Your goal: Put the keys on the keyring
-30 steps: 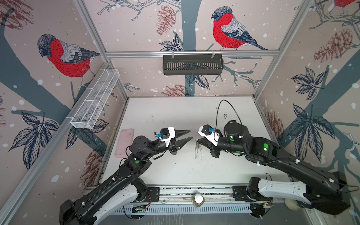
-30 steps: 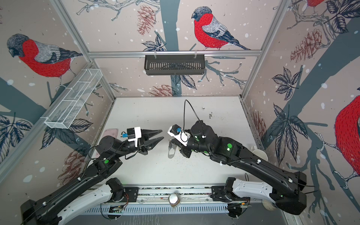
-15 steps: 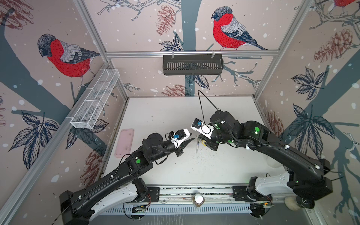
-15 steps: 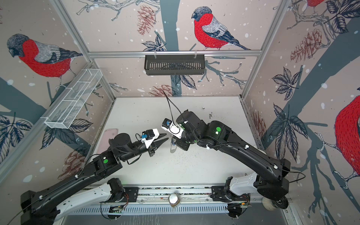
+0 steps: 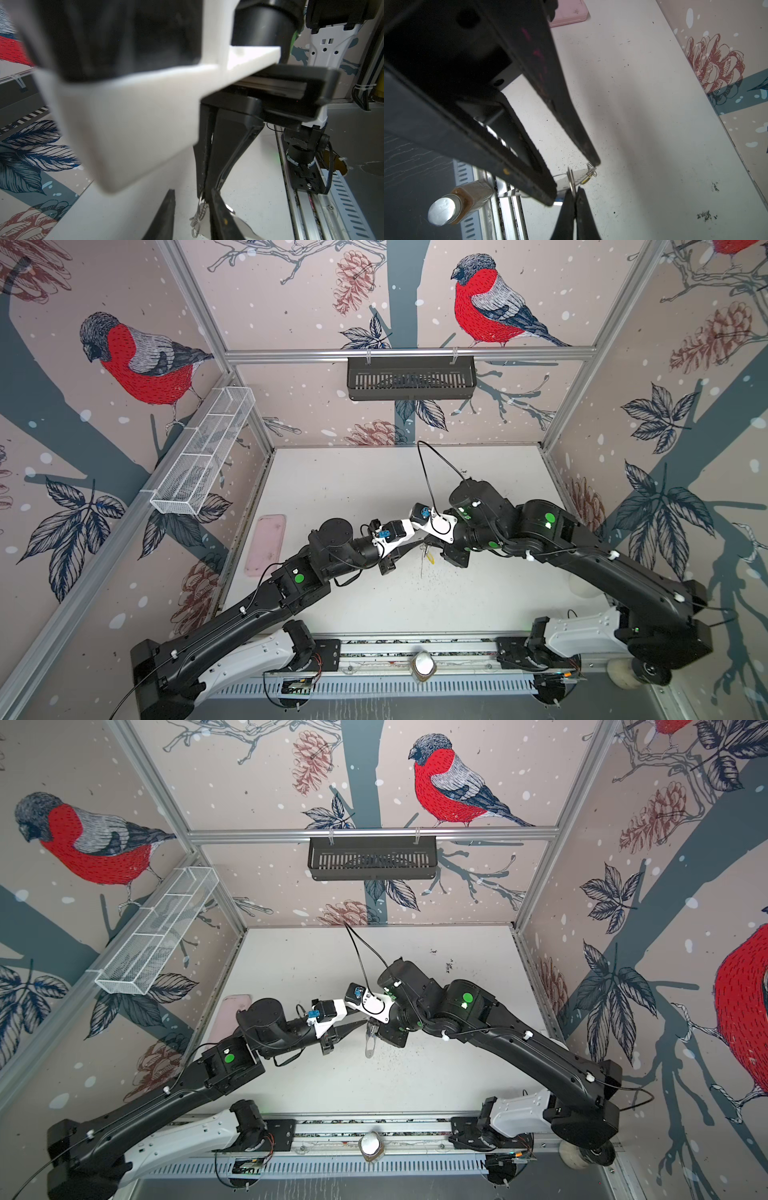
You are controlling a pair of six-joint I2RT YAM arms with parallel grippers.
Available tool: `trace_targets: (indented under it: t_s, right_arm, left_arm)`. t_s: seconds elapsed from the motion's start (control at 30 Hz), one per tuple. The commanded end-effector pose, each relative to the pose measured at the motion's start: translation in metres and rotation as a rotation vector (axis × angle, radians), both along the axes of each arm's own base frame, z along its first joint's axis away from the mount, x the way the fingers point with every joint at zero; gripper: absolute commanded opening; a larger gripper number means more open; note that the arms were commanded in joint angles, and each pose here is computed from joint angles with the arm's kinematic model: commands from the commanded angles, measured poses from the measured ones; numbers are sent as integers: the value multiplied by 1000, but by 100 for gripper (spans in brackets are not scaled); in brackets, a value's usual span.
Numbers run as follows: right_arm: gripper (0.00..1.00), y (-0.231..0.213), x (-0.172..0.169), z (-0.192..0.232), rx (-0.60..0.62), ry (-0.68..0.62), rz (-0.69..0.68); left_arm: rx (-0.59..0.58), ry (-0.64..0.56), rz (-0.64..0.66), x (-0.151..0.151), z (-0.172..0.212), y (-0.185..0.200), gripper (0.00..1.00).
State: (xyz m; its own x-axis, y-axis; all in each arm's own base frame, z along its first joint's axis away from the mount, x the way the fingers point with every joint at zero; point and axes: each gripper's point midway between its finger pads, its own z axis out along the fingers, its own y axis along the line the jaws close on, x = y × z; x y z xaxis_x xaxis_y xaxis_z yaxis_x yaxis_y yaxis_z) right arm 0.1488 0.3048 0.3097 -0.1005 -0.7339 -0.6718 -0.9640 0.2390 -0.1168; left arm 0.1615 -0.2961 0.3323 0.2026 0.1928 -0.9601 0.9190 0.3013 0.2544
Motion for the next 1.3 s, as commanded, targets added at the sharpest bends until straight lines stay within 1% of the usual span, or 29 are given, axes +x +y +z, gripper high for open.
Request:
trace_targets:
  t_s: [0.0,0.2,0.4,0.57,0.8,0.9,0.93,1.03,1.27]
  right_arm:
    - [0,9,-2,8,46,-17,45]
    - [0,11,-5,12,61,-21,67]
    - [0,11,-8,15,82,-33,81]
    - [0,10,-12,14,89,-37,97]
    - [0,14,-18,15,103,-49,127]
    - [0,16,-19,16,111,-53,135]
    - [0,12,-21,25,136,-68,136]
    - [0,11,-22,28,152,-78,133]
    - [0,9,-20,38,198,-111,114]
  left_arm:
    - [17,3,-41,-5,-2,-3,30]
    - [34,24,-28,-2,-7,-5,27]
    - [43,40,-32,-2,-10,-6,21]
    - [23,30,-40,-6,-6,-3,12]
    - [32,45,-55,-8,-8,-3,10]
    - [44,54,-63,-8,-11,-6,6]
    - [45,56,-65,-8,-11,-6,5]
    - [57,63,-77,-9,-14,-8,0]
    - [62,68,-93,-10,-16,-11,0]
